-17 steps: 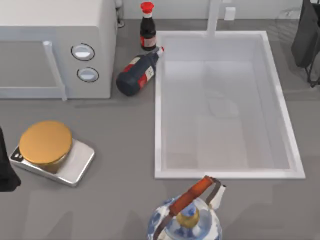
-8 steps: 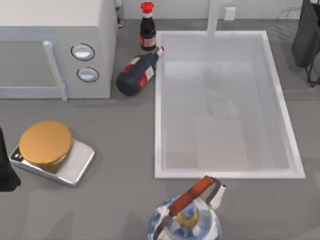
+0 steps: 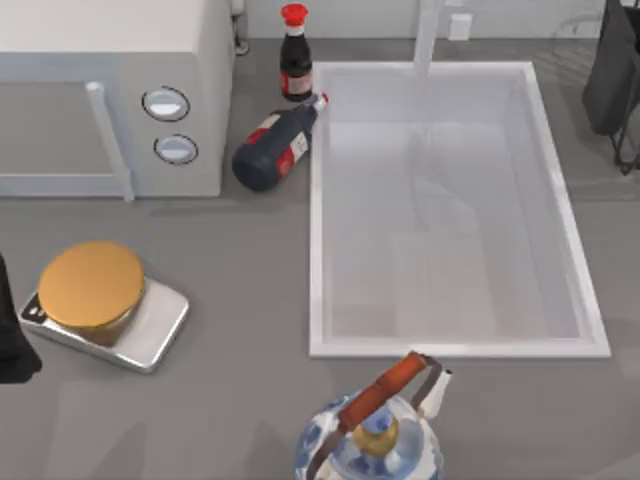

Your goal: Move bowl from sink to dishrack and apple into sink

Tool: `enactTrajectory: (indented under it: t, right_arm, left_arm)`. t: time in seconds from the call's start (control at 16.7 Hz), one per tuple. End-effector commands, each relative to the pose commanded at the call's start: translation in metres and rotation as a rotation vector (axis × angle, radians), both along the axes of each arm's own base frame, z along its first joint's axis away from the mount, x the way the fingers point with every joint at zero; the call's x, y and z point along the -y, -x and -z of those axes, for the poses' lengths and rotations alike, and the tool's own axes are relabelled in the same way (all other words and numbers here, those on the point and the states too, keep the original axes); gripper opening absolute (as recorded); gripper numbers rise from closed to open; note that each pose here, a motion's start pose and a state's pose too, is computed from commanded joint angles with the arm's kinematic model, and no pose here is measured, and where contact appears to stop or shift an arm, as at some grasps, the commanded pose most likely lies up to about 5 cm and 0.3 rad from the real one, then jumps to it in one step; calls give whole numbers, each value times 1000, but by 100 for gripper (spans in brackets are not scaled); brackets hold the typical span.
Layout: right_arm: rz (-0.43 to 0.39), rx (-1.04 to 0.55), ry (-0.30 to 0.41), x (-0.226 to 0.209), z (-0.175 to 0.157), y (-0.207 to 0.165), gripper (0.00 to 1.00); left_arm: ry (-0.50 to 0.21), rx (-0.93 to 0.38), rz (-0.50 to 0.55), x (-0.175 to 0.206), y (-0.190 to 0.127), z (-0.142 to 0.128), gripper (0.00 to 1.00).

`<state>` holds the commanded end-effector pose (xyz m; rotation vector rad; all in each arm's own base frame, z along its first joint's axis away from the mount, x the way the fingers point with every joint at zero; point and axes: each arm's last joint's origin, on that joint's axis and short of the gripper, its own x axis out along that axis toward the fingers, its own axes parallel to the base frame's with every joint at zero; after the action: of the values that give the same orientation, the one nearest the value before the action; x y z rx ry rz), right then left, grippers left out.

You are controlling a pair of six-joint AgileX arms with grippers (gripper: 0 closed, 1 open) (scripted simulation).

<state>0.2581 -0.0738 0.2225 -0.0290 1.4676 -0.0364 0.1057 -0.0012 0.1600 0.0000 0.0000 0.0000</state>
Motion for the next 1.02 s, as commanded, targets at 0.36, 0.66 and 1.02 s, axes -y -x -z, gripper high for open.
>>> enactTrajectory:
  t: [0.36,0.66,1.02]
  right_arm:
    - [-92,199,114,-34,7,-26,0]
    - [-185,520,213,-93,14,-52,0]
    - [-206,974,205,-178,16,-56,0]
  left_arm:
    - [0,0,0,0,0,0,100]
    - [0,0,0,0,0,0,100]
    - [0,0,0,0,0,0,100]
